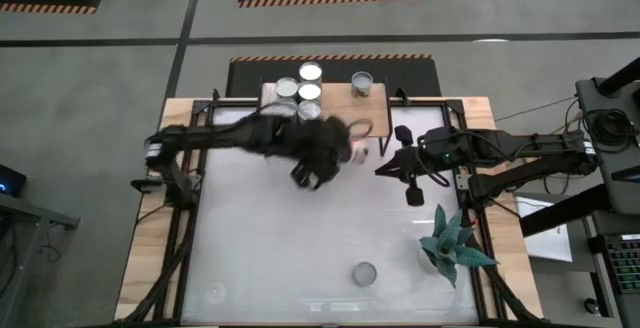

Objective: Pick and place cans onto a shelf
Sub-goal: Put the canned saucy meatballs on the shelf

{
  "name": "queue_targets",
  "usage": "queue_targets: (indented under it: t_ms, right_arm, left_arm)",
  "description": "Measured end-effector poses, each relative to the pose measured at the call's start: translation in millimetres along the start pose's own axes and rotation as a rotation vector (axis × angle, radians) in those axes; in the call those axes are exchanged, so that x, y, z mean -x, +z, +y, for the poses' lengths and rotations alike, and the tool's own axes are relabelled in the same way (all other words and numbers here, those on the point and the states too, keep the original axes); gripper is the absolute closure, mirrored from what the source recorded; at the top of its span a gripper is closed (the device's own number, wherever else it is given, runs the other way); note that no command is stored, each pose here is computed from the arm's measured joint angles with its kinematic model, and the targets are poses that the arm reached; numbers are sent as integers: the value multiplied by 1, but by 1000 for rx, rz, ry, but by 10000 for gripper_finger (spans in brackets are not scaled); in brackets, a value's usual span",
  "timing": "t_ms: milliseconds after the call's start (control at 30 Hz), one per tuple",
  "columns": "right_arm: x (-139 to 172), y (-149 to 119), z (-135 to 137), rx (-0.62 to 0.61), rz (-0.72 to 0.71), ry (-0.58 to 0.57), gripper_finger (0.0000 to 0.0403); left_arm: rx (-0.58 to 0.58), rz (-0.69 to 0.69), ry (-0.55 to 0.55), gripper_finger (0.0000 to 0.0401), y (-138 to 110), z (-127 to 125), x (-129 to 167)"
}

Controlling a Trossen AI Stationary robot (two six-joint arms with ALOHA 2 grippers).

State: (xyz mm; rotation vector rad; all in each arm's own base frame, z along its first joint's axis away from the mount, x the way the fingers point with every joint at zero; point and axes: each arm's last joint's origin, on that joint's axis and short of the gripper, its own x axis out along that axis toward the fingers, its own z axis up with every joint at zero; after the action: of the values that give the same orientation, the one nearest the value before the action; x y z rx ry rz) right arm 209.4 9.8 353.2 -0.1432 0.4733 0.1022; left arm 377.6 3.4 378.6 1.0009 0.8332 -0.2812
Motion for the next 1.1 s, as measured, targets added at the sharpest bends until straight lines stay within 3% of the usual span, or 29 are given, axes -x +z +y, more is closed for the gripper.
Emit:
queue_targets:
  t_ms: [167,267,400,533,800,1100]
  right_arm:
    - [2,0,0,0,-6,-1,394]
    - [3,1,0,0,-10,-1,394]
    - [6,0,0,0,-13,-2,394]
    - [11,0,0,-3,-25,-5,394]
    - [15,0,-1,-2,-38,-13,394]
    - [12,-1,-1,-14,-28,-12,394]
  left_arm:
    - [90,90,4,401,-24,46,-25]
    - [87,127,-87,401,-41,63,-37]
    - [49,128,-182,401,-76,55,-61]
    - [114,150,-184,401,-100,52,-75]
    - [163,111,-170,392,-103,51,-86]
    - [201,91,-76,325,-103,62,-87]
